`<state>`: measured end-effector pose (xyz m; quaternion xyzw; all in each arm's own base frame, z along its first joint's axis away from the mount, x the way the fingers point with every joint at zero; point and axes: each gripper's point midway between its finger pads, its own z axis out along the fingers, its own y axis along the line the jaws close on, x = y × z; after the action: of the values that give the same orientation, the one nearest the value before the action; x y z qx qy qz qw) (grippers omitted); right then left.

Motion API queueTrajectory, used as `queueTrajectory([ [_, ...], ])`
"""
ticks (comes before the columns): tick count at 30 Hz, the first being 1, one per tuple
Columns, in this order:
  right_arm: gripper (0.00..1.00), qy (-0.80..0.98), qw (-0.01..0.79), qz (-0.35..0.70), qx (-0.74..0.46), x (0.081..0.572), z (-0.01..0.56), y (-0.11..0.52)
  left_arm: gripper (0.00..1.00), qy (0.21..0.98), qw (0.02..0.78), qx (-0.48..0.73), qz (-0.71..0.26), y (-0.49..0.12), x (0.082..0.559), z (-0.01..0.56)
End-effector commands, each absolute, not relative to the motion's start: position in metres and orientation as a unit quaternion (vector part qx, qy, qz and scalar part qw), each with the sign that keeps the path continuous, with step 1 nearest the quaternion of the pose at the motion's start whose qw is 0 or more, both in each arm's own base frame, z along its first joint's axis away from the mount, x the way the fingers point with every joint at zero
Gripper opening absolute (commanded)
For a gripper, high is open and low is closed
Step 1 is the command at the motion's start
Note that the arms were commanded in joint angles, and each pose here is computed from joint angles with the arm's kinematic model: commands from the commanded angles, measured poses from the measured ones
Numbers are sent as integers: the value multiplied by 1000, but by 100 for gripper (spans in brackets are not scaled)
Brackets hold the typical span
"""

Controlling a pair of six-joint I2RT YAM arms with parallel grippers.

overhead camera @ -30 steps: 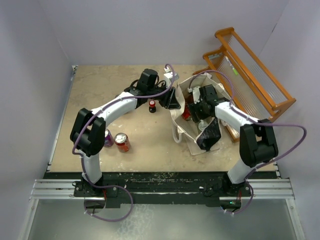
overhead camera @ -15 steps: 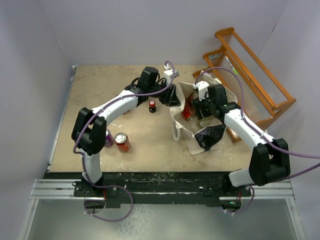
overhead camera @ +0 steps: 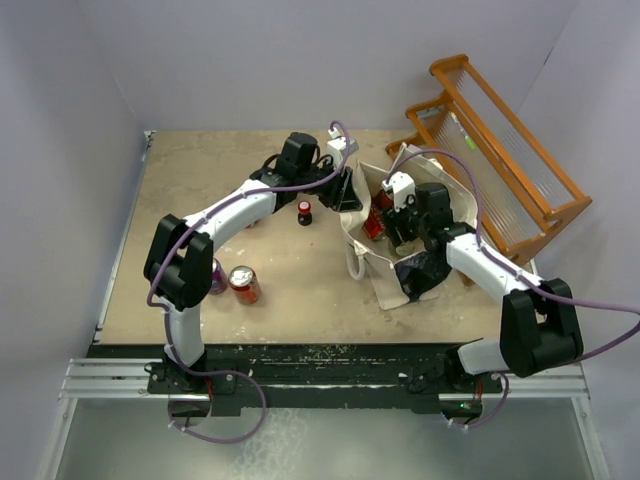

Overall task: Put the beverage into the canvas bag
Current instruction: Adjust the drink in the canvas bag.

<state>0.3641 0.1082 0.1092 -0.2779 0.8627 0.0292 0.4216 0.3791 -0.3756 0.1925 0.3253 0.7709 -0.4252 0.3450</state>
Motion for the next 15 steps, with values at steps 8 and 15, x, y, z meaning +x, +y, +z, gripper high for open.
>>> queueTrajectory([
  [8, 0, 791, 543, -39, -279, 425, 149, 102, 43, 769, 392, 315, -395, -370, 412, 199],
  [15, 7, 808, 498, -44, -311, 399, 120, 95, 43, 766, 396, 321, -392, -370, 413, 200],
])
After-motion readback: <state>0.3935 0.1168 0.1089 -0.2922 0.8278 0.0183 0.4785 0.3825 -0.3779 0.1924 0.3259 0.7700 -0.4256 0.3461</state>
